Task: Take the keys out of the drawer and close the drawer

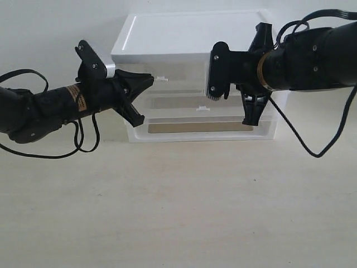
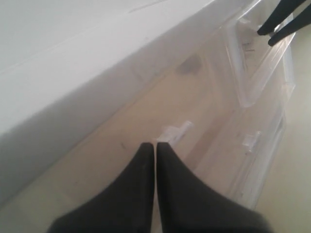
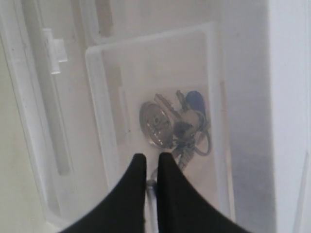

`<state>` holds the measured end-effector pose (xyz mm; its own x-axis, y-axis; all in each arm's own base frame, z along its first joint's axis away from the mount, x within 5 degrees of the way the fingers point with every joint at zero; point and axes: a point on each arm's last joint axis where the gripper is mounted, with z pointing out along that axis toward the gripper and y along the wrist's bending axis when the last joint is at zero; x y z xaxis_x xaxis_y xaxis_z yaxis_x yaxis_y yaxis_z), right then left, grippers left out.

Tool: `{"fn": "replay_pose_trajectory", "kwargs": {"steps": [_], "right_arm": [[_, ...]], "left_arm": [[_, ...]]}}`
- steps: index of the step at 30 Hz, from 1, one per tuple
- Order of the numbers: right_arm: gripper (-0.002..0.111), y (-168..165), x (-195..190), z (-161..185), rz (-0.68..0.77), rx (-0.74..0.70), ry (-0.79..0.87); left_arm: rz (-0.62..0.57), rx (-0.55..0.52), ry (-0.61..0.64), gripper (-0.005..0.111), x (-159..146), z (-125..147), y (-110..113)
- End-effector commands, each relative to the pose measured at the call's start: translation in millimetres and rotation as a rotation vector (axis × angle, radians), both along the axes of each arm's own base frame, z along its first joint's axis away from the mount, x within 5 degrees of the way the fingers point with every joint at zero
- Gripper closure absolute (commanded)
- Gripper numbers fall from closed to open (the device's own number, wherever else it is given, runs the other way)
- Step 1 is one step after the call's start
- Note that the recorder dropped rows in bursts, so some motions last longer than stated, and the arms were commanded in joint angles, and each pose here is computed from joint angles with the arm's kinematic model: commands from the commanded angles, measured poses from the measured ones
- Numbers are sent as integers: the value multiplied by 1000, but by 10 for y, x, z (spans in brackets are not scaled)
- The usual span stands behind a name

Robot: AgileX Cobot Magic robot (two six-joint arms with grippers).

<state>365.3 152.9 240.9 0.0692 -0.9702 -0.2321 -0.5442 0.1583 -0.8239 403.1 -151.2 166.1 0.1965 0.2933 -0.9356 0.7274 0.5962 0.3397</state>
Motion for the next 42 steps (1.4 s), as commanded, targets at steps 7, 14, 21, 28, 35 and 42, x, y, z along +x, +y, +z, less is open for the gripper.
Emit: {"fn": "replay_pose_trajectory", "kwargs": {"steps": [7, 14, 21, 28, 35, 42], "right_arm": [[108, 121, -56, 3, 74, 166, 41], [108, 104, -198, -127, 107, 169, 91], [108, 127, -357, 36, 41, 307, 104], [108, -341, -488, 717, -158, 595, -19], [108, -1514, -242, 805, -634, 999, -96], [108, -1652, 217, -13, -672, 1209, 107]], "left_arm": [[318, -60, 157, 102, 327, -167, 157], [319, -59, 155, 102, 331, -162, 157], [331, -64, 163, 102, 336, -166, 166], [332, -63, 163, 102, 314, -141, 172], [225, -65, 51, 102, 8, 235, 161], [160, -110, -39, 102, -221, 487, 221]]}}
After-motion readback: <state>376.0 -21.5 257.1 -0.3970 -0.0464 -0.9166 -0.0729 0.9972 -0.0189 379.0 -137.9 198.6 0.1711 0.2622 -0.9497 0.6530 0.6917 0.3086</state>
